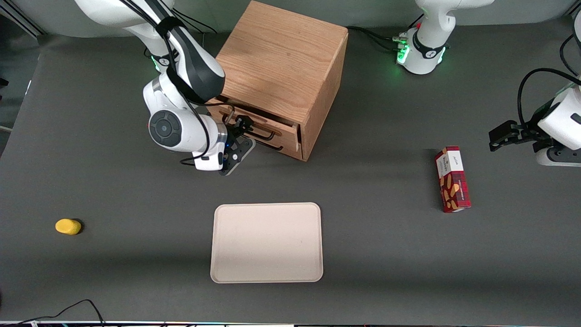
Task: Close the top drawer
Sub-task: 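Keep pushing the drawer with the right gripper until flush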
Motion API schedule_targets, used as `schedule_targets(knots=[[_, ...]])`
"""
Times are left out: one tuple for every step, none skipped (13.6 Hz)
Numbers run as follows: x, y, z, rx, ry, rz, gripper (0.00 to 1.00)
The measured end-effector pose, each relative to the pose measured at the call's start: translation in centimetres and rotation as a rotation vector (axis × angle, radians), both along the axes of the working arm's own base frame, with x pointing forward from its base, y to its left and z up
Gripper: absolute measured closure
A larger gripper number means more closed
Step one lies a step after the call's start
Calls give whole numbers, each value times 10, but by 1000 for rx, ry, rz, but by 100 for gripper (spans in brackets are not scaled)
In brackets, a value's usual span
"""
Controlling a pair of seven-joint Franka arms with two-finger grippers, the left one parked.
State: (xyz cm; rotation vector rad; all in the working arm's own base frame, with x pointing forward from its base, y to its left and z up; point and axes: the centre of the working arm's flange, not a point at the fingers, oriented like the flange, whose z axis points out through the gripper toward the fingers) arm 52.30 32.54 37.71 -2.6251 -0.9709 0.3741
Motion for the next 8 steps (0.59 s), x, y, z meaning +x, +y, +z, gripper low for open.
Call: schedule_targets(knots=[[-2, 2, 0, -2, 0, -5, 0], [-4, 3, 0, -2, -1, -6, 0], [-4, 3, 0, -2, -2, -7, 0], [-4, 3, 0, -4, -1, -10, 0], [-5, 3, -1, -5, -1, -14, 0], [-7, 4, -1, -7, -1, -16, 0], [-10, 6, -1, -10, 2, -20, 0], [-13, 8, -1, -13, 0, -26, 0]])
